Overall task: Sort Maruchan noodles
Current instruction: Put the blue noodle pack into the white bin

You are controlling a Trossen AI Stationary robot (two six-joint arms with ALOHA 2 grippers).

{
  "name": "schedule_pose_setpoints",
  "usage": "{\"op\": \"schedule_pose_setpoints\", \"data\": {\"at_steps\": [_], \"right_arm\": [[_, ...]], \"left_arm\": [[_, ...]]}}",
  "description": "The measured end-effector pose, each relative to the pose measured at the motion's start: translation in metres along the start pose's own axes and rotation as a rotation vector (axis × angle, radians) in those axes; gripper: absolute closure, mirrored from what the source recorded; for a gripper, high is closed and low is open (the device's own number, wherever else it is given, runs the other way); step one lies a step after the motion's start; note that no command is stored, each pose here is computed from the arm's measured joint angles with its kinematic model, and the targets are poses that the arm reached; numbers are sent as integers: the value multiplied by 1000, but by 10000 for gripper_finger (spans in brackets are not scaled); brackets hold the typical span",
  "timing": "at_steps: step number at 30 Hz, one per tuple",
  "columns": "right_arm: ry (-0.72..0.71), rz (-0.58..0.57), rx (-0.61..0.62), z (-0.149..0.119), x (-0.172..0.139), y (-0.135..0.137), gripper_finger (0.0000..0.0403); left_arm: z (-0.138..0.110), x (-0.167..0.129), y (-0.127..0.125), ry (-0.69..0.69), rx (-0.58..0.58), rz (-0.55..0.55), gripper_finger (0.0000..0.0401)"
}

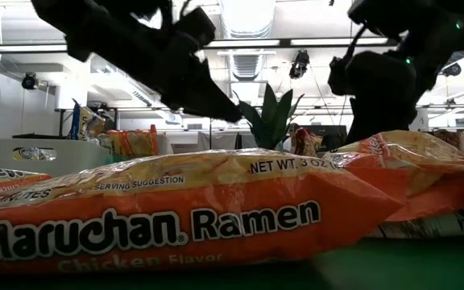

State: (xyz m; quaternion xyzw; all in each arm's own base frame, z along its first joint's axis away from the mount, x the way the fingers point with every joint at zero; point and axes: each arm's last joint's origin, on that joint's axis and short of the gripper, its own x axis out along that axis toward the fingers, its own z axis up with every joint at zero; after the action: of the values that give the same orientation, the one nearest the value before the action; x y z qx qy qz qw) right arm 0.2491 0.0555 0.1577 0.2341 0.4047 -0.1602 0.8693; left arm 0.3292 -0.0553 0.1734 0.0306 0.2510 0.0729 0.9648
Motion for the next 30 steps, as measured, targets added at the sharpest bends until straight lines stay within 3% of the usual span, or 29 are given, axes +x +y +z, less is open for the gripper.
{"op": "schedule_pose_setpoints", "data": {"at_steps": [8,20,30], "right_arm": [[-66,9,15,-22,11,-20,394],[-126,-34,7,-37,15,-36,394],[-144,-57,-23,-37,15,-36,394]], "left_arm": [[-1,15,16,-18,-149,20,215],[-3,24,47,-22,-579,81,215],[-17,57,42,71,-727,35,201]]}}
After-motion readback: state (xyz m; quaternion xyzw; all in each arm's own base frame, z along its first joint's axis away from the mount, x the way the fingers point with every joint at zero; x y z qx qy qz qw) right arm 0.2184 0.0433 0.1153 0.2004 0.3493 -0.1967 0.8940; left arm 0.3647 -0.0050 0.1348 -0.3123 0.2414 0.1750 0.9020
